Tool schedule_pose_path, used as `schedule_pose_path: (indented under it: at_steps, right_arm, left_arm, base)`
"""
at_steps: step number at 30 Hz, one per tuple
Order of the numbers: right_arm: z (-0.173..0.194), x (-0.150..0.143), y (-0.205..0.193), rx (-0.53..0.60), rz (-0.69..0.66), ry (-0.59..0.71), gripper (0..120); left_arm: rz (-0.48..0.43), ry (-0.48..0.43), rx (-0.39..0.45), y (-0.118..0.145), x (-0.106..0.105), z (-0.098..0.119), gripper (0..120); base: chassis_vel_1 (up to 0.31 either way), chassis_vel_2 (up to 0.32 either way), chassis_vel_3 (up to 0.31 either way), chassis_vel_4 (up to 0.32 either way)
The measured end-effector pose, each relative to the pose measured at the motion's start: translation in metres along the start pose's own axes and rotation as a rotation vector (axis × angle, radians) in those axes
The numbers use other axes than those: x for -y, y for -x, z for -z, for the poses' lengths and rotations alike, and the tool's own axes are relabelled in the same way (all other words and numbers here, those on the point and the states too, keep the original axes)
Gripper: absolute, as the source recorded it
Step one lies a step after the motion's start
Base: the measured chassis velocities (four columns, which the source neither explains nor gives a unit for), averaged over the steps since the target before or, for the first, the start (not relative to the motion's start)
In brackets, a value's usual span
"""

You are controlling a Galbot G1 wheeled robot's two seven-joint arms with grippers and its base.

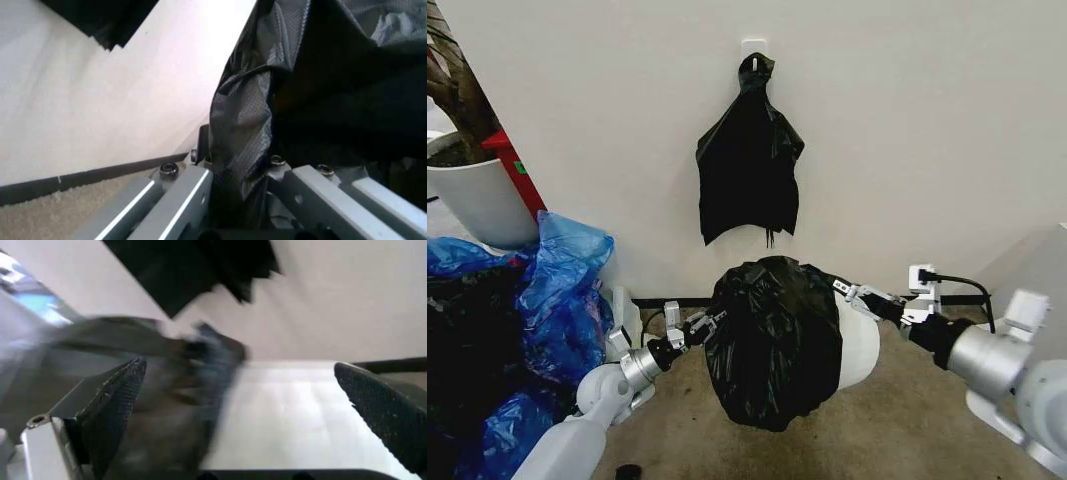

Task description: Place the garbage bag over the trash bin.

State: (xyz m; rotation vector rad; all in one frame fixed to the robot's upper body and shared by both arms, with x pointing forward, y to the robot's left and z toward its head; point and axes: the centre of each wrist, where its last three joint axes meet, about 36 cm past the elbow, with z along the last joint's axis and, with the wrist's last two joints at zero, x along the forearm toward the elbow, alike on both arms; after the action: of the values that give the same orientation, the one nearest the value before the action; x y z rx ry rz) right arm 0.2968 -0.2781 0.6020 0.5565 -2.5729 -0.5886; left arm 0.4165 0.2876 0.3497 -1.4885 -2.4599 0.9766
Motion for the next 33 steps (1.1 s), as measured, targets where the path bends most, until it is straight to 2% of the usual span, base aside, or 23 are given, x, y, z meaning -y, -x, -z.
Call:
schedule_pose_path:
  at_steps: [6, 10, 11, 16, 18, 23, 26, 29, 33]
  right_arm:
    - [-0.006, -0.003, 0.005, -0.016, -0.049, -0.016, 98]
    - [-0.008, -0.003, 0.005, -0.010, -0.058, -0.003, 82]
    - [-0.008, -0.003, 0.005, -0.010, -0.058, -0.003, 82]
    - [-0.010, -0.001, 0.004, 0.006, -0.082, -0.021, 58]
    - [-0.011, 0.000, 0.003, 0.007, -0.087, -0.025, 55]
    - [-0.013, 0.001, 0.002, 0.017, -0.099, -0.037, 33]
    - [-0.014, 0.002, 0.002, 0.015, -0.100, -0.034, 27]
    - [-0.015, 0.001, 0.002, 0.014, -0.096, -0.024, 12]
    - [-0.015, 0.001, 0.002, 0.016, -0.096, -0.026, 1]
  left_arm:
    - [-0.007, 0.010, 0.004, -0.001, 0.009, 0.003, 2]
    - [-0.007, 0.015, 0.003, -0.001, 0.012, 0.004, 2]
    - [-0.007, 0.015, 0.003, -0.001, 0.012, 0.004, 2]
    - [-0.015, 0.021, 0.000, -0.002, 0.017, 0.005, 2]
    - [-0.017, 0.023, 0.001, -0.001, 0.018, 0.006, 2]
    - [-0.012, 0.029, 0.007, -0.004, 0.020, 0.009, 2]
    - [-0.009, 0.029, 0.008, -0.005, 0.020, 0.009, 2]
    - [-0.006, 0.028, 0.013, -0.006, 0.020, 0.007, 2]
    - [-0.007, 0.029, 0.015, -0.007, 0.021, 0.007, 2]
  base:
    - [0.000, 0.000, 0.000, 0.000]
    - [0.000, 0.000, 0.000, 0.000]
    - [0.000, 0.000, 0.000, 0.000]
    - [0.000, 0.000, 0.000, 0.000]
    - [0.000, 0.000, 0.000, 0.000]
    - [0.000, 0.000, 0.000, 0.000]
    - [0.000, 0.000, 0.000, 0.000]
    - [0.000, 0.000, 0.000, 0.000]
    - [0.000, 0.000, 0.000, 0.000]
